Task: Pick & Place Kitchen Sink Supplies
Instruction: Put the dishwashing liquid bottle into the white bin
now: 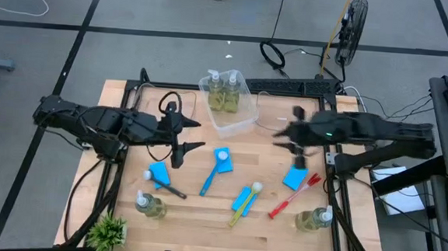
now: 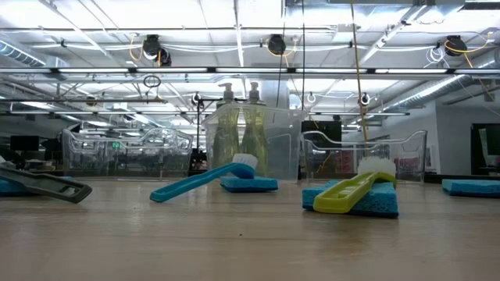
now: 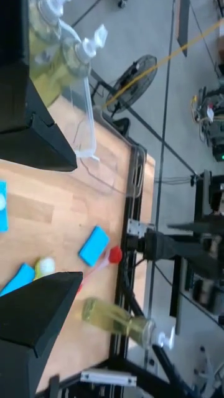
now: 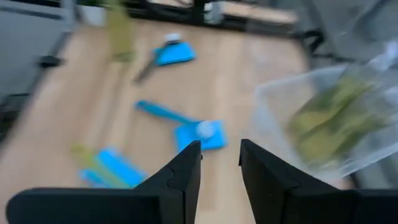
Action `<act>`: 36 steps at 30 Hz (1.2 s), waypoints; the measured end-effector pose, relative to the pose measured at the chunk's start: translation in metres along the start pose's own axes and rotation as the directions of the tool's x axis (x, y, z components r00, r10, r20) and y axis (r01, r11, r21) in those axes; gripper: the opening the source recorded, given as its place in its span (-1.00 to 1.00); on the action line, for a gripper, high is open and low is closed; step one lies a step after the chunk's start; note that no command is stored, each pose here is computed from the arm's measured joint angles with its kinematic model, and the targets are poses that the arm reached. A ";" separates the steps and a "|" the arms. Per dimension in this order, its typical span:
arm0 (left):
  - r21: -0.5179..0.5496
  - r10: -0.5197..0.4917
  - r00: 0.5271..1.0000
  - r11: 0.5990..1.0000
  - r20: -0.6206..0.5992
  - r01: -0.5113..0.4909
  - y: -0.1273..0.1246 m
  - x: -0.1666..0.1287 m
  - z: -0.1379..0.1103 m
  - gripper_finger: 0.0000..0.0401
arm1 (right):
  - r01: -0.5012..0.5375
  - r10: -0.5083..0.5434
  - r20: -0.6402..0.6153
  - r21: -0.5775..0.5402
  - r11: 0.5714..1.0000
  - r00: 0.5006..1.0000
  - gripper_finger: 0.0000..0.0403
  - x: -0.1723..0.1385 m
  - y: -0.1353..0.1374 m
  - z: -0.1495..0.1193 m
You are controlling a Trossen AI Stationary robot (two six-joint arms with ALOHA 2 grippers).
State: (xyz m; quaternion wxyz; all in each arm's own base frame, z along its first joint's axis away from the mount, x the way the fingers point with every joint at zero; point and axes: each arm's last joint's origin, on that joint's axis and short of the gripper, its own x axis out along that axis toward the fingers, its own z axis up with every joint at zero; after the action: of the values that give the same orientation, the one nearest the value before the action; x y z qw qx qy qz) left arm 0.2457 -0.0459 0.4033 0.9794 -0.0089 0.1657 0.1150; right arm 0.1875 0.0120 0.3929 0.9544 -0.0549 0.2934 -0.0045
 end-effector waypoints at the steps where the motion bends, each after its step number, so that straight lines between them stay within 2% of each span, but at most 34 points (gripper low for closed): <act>1: -0.005 -0.005 1.000 1.000 0.000 0.005 -0.001 0.000 0.000 0.36 | -0.030 0.030 -0.012 0.032 0.999 0.999 -0.49 -0.009 0.003 -0.005; 5: -0.025 -0.013 1.000 1.000 0.002 0.013 -0.003 -0.001 0.000 0.36 | -0.150 0.164 -0.057 0.186 0.971 0.985 -0.49 -0.040 0.012 -0.023; 8: -0.040 -0.013 1.000 0.999 0.002 0.013 -0.003 -0.001 0.000 0.36 | -0.236 0.286 -0.118 0.318 0.918 0.951 -0.49 -0.057 0.017 -0.037; 10: -0.046 -0.013 1.000 0.999 0.003 0.013 -0.003 -0.001 0.000 0.36 | -0.254 0.348 -0.174 0.408 0.877 0.921 -0.49 -0.065 0.019 -0.046; 14: -0.049 -0.006 1.000 0.999 0.010 0.007 -0.003 -0.001 0.000 0.36 | -0.183 0.434 -0.336 0.575 0.798 0.836 -0.49 -0.079 0.020 -0.066; 18: -0.058 0.022 1.000 0.998 0.013 -0.021 -0.002 -0.001 0.001 0.36 | -0.064 0.504 -0.486 0.672 0.738 0.714 -0.49 -0.091 0.020 -0.085; 22: -0.062 0.039 0.999 0.997 0.016 -0.038 -0.002 -0.001 0.001 0.36 | -0.120 0.600 -0.427 0.740 0.662 0.676 -0.49 -0.097 0.023 -0.087; 25: -0.074 0.040 0.999 0.996 0.016 -0.039 -0.002 -0.001 0.001 0.36 | -0.105 0.652 -0.438 0.777 0.621 0.620 -0.49 -0.102 0.024 -0.091; 27: -0.078 0.041 0.999 0.996 0.015 -0.039 -0.002 -0.001 0.001 0.36 | -0.104 0.672 -0.439 0.788 0.607 0.596 -0.49 -0.105 0.024 -0.093; 29: -0.087 0.041 0.999 0.995 0.015 -0.039 -0.002 -0.001 0.000 0.36 | -0.123 0.674 -0.427 0.785 0.607 0.603 -0.49 -0.106 0.024 -0.093; 36: -0.098 0.041 0.999 0.994 0.009 -0.040 -0.002 -0.001 0.000 0.36 | -0.137 0.576 -0.447 0.697 0.704 0.685 -0.49 -0.100 0.023 -0.095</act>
State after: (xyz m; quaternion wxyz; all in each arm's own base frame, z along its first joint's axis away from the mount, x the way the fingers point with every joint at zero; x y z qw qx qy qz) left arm 0.2447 -0.0480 0.4037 0.9762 -0.0527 0.1546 0.1430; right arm 0.0507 0.0293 0.3688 0.7390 0.3243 0.5850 0.0806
